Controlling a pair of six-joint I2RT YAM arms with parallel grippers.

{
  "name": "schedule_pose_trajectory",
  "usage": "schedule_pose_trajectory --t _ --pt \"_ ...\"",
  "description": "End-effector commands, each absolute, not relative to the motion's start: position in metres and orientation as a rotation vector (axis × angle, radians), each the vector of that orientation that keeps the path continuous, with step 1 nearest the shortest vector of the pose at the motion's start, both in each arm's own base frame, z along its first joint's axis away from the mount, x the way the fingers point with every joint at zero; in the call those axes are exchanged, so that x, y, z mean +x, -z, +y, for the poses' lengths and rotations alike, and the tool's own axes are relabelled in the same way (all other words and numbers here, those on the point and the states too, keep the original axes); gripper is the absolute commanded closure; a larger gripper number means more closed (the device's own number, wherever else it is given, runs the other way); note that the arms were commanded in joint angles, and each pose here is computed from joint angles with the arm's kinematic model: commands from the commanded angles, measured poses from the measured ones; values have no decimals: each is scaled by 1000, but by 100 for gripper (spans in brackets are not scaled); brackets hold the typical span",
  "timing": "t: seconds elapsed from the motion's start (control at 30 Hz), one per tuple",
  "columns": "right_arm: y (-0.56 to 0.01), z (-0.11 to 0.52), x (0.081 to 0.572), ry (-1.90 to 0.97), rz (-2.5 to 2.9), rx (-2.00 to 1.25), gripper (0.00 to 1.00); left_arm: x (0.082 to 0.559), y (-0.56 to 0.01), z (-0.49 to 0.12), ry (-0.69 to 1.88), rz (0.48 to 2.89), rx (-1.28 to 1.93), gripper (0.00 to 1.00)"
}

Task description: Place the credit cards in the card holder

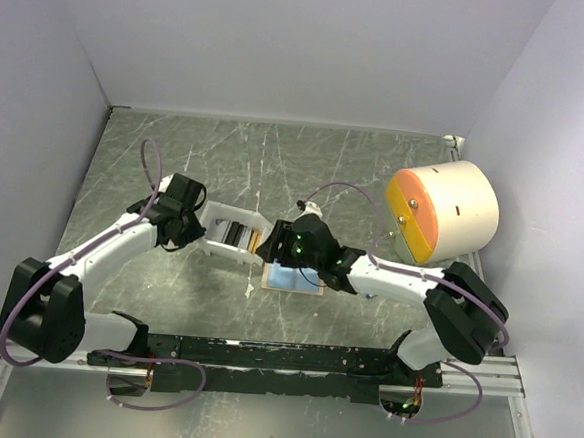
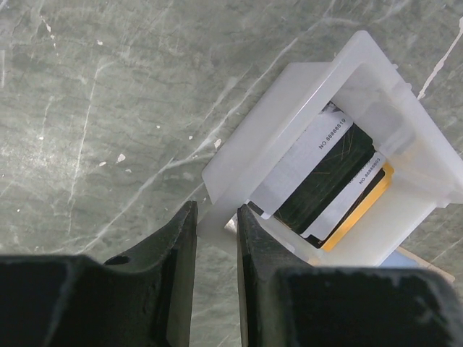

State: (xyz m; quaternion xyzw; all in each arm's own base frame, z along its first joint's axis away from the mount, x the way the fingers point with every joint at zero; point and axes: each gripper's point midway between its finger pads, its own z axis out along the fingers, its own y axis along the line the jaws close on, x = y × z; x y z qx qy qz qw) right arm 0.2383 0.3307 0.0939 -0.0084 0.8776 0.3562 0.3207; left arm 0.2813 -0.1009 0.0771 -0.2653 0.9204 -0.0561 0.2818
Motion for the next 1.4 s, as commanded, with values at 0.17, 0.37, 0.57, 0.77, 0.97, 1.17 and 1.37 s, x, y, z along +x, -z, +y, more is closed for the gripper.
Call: schedule_pose_trajectory --t 0.17,0.37,0.57,0.77,0.97,1.17,1.37 --pt "-111 360 264 -969 2282 78 40 253 -87 -102 235 2499 -723 55" --pt "-109 371 266 -898 2303 65 39 257 -124 -104 323 2405 -725 39" --pt "-100 390 274 -774 2358 42 39 280 -155 -71 225 2328 -718 39" --pt "-75 396 283 -580 2412 88 37 308 -145 -36 243 2336 -793 50" --pt "-56 393 287 -424 2441 119 32 310 -110 -37 492 2413 -837 59" --pt "-50 399 294 -360 2438 126 16 304 -84 -46 576 2499 -792 63" --pt "-25 406 292 -319 2489 129 14 298 -64 -57 657 2572 -740 63"
